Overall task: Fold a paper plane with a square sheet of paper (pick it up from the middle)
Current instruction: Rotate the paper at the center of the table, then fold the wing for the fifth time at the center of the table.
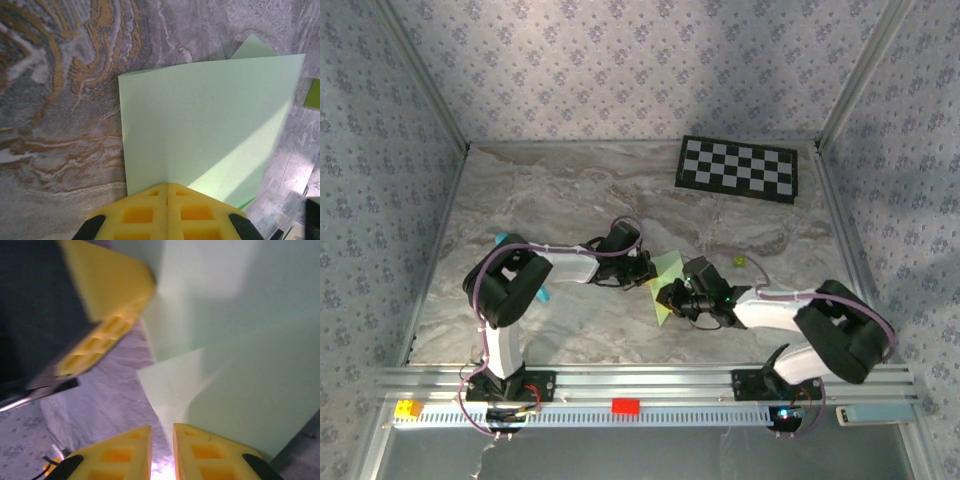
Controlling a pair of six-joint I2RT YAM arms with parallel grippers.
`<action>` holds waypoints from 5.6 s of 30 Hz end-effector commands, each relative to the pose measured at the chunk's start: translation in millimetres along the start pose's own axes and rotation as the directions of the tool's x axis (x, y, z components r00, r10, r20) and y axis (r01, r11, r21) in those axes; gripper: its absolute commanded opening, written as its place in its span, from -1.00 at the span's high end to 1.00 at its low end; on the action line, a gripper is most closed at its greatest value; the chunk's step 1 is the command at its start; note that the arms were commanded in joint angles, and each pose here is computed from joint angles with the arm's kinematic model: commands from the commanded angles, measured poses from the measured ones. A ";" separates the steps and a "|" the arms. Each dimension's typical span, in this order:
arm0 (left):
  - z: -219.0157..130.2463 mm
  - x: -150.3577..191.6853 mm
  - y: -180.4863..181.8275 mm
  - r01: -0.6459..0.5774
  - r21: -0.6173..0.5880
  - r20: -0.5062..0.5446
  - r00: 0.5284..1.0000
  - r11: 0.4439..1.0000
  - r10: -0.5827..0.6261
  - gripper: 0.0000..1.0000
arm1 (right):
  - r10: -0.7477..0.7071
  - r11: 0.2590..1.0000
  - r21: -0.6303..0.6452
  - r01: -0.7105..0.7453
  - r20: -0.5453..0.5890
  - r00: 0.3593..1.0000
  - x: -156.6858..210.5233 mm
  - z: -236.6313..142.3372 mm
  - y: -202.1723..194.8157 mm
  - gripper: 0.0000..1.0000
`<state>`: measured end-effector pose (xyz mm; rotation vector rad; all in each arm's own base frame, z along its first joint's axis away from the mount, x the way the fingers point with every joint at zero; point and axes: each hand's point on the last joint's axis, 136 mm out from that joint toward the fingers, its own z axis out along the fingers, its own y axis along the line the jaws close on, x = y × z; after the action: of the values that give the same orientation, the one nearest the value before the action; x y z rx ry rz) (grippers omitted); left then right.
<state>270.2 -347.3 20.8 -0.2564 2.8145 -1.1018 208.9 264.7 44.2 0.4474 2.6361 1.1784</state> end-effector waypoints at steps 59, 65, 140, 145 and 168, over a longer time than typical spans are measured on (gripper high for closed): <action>-2.8 19.2 4.9 -0.199 -0.016 -0.110 0.974 0.980 0.196 0.97 | -0.115 0.984 -0.152 0.096 -0.126 0.985 -62.9 -19.6 -17.3 0.38; -3.0 19.4 4.8 -0.198 -0.014 -0.109 0.975 0.980 0.196 0.97 | -0.117 0.983 -0.160 0.092 -0.156 0.981 -59.9 -12.6 -23.2 0.42; -23.7 75.6 -11.7 -0.767 -0.570 -0.144 0.447 0.295 0.883 0.40 | 0.156 0.981 -0.115 -0.154 0.005 0.988 -80.3 -28.1 -11.0 0.98; -23.7 75.3 -10.3 -0.767 -0.573 -0.149 0.443 0.288 0.884 0.41 | 0.155 0.981 -0.115 -0.154 0.004 0.988 -80.1 -28.4 -11.5 0.98; -24.5 73.2 -9.0 -0.762 -0.585 -0.154 0.440 0.277 0.885 0.78 | 0.154 0.982 -0.112 -0.153 0.004 0.988 -79.7 -28.4 -12.1 0.96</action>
<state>194.5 -355.4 41.7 0.9603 2.3497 0.0422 269.0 207.5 51.9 0.6411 2.5575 1.3509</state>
